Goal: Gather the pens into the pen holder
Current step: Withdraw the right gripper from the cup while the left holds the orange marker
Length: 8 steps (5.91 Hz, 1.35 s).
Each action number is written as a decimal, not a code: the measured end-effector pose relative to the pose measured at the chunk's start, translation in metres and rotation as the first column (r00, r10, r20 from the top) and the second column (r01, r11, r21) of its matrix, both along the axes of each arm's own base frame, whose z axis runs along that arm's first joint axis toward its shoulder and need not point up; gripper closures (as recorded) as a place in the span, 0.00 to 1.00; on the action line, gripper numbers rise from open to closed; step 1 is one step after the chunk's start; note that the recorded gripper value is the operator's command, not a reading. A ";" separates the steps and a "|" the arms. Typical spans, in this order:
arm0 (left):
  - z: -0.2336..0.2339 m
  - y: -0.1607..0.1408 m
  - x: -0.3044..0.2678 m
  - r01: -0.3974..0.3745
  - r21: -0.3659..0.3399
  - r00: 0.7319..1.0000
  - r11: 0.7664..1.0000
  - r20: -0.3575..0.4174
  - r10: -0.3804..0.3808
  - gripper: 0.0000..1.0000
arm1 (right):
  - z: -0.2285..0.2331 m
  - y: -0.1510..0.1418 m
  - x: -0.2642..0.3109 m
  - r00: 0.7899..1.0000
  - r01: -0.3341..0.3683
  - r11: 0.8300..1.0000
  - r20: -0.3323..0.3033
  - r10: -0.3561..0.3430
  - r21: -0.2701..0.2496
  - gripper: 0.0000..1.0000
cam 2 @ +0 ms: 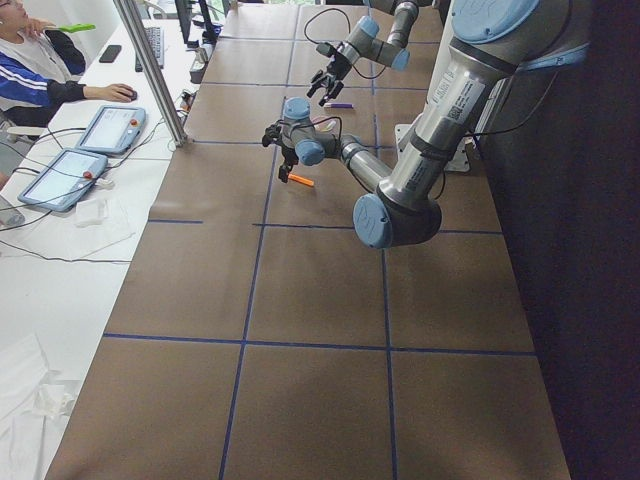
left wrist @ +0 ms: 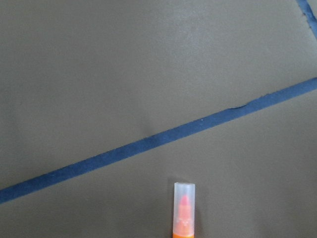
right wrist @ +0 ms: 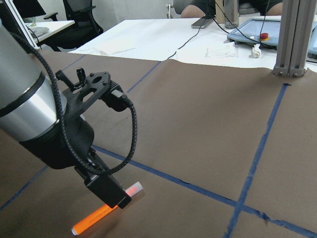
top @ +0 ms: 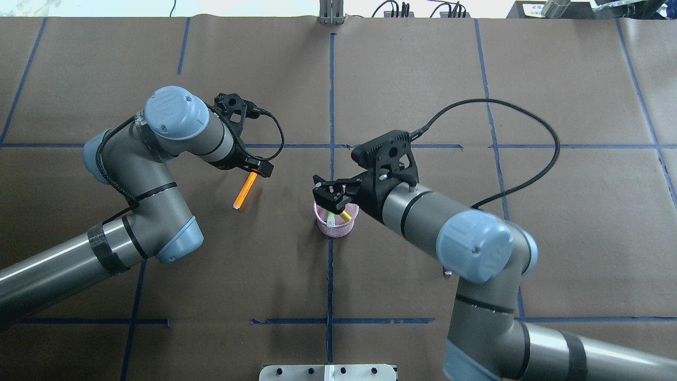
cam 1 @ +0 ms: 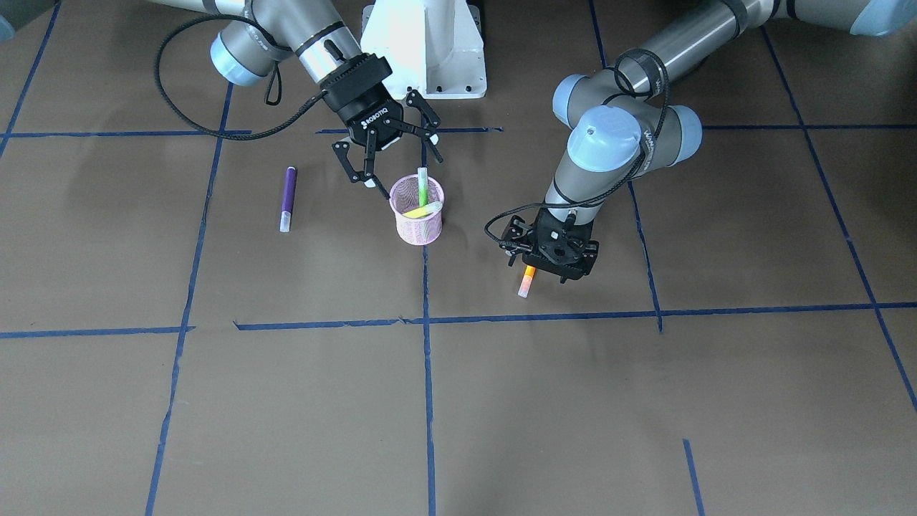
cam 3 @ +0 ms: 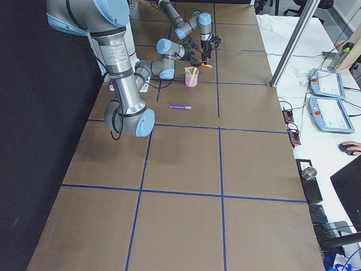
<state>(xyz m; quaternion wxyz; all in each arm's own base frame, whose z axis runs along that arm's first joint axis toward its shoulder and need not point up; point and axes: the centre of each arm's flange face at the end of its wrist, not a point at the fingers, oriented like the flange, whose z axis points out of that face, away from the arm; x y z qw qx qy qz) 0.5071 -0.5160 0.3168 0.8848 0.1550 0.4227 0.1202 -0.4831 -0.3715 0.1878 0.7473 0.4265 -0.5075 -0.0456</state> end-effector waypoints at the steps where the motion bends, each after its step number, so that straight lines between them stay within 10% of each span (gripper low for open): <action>1: 0.000 0.000 0.003 -0.002 -0.002 1.000 1.000 0.002 0.002 0.00 | 0.002 -0.024 0.022 0.998 0.040 0.998 -0.048 -0.042 -0.048 0.00; 4: -0.004 -0.008 0.019 -0.007 -0.009 1.000 1.000 0.011 0.007 0.07 | 0.019 -0.083 0.081 0.979 0.144 0.968 -0.110 -0.169 -0.205 0.00; 8: -0.001 -0.001 0.029 -0.022 -0.012 1.000 1.000 0.016 0.022 0.33 | 0.020 -0.093 0.094 0.979 0.143 0.964 -0.109 -0.171 -0.223 0.00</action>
